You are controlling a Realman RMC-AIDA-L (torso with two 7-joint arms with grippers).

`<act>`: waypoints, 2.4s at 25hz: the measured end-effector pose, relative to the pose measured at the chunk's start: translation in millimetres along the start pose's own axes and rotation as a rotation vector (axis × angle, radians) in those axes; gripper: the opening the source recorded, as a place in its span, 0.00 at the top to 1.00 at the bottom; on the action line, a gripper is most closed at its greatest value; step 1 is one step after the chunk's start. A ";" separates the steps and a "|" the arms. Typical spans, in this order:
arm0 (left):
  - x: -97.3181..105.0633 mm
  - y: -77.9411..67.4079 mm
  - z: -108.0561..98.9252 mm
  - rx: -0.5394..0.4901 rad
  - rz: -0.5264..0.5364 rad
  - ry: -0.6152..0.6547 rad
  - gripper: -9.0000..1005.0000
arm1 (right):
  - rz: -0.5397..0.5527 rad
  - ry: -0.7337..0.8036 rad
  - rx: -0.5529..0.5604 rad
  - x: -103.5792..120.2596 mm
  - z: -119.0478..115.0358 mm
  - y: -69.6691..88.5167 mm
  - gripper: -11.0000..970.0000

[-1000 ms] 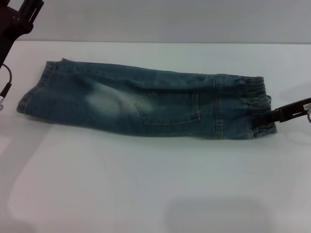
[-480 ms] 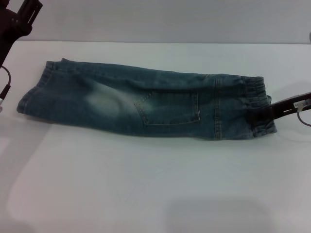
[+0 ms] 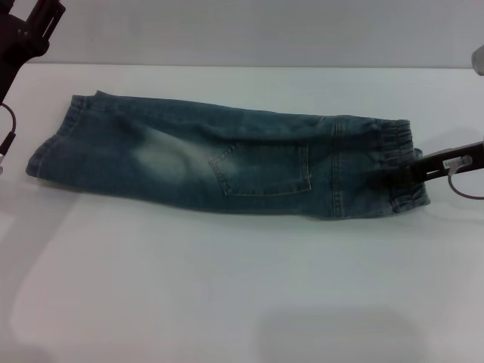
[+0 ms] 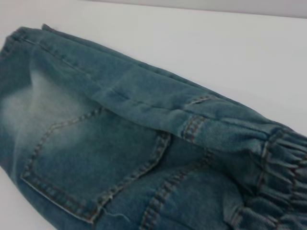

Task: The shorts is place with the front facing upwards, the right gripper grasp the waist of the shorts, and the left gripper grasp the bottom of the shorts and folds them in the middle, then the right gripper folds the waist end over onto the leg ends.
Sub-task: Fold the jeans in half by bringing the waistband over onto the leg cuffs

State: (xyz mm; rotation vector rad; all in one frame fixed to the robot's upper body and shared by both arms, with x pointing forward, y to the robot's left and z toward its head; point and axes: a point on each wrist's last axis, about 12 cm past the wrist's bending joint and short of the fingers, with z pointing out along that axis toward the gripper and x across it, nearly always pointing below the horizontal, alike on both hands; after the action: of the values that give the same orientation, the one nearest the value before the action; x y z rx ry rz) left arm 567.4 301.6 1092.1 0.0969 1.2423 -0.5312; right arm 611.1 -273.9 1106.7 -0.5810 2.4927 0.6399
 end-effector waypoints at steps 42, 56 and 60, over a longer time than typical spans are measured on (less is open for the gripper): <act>32.0 -30.6 -5.0 0.092 0.270 0.105 0.49 | -0.054 -0.068 -0.085 -17.4 -34.9 7.3 0.91; 50.6 -52.2 3.2 0.210 0.348 0.197 0.97 | -0.090 -0.064 -0.143 -37.3 -57.5 24.7 0.91; 59.5 -66.5 7.6 0.319 0.361 0.250 0.97 | -0.102 -0.071 -0.162 -43.2 -63.9 29.9 0.91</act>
State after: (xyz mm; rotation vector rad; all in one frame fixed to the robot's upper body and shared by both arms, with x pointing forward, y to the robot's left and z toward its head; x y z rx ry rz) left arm 558.2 221.0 1054.2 0.6614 1.3349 -0.4046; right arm 607.2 -272.4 1189.4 -0.7274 2.3428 0.8131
